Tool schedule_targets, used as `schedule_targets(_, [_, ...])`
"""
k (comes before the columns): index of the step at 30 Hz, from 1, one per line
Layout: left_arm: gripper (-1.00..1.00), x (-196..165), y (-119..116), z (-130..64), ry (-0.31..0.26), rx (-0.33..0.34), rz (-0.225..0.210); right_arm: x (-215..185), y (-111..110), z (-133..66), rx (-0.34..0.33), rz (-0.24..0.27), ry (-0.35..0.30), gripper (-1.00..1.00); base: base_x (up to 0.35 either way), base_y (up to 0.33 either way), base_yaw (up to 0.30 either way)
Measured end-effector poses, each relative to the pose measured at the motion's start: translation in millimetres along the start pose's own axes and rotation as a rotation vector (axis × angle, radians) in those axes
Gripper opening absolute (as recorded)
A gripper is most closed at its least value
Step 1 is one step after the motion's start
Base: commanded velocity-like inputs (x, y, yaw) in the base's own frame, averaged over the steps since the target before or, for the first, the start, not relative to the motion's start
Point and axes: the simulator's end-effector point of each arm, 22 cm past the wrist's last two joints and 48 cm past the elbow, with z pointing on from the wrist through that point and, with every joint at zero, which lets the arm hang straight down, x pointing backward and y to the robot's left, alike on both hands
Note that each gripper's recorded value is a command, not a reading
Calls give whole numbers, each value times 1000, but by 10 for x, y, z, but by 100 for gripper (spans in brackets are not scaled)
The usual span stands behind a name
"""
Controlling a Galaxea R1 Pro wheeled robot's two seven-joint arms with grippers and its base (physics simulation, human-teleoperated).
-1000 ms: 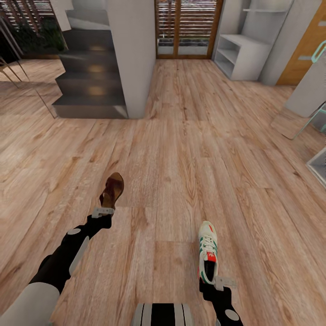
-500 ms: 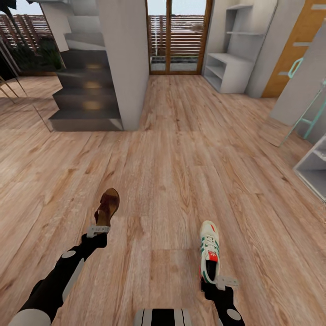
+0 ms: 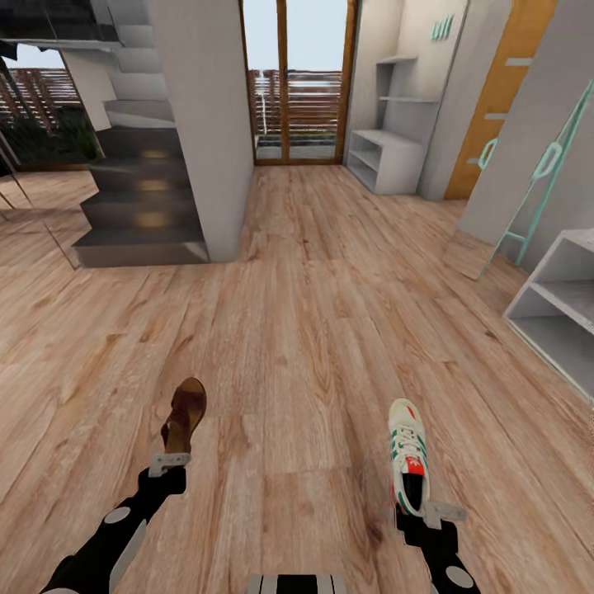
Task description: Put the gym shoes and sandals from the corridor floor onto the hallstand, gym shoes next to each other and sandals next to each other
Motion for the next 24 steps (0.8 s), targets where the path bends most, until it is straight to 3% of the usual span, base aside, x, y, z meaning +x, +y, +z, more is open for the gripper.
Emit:
schedule_targets(5, [-100, 75, 33, -77, -35, -16, -4, -111, -62, -38, 5, -3, -25, -100, 0, 0, -121])
schedule_targets(12, [-100, 447, 170, -240, -12, -74, -21, -94, -93, -146, 5, 0, -57, -100, 0, 0, -109])
schedule_targets(14, [-100, 772, 236, -372, 12, -99, -26, 5, -111, -221, 6, 6, -104, -100, 0, 0, -107])
schedule_targets(16, [-100, 811, 241, -423, 16, -101, -24, 21, -120, -259, 6, 6, -110, -100, 0, 0, -106])
schedule_targets(18, [-100, 1105, 431, -662, 30, -156, -31, 120, -173, -310, 11, -1, -93, -100, 0, 0, -50])
schedule_targets(24, [-100, 971, 421, -734, 25, -157, -20, 9, -172, -390, 9, -2, -91, -100, 0, 0, -16])
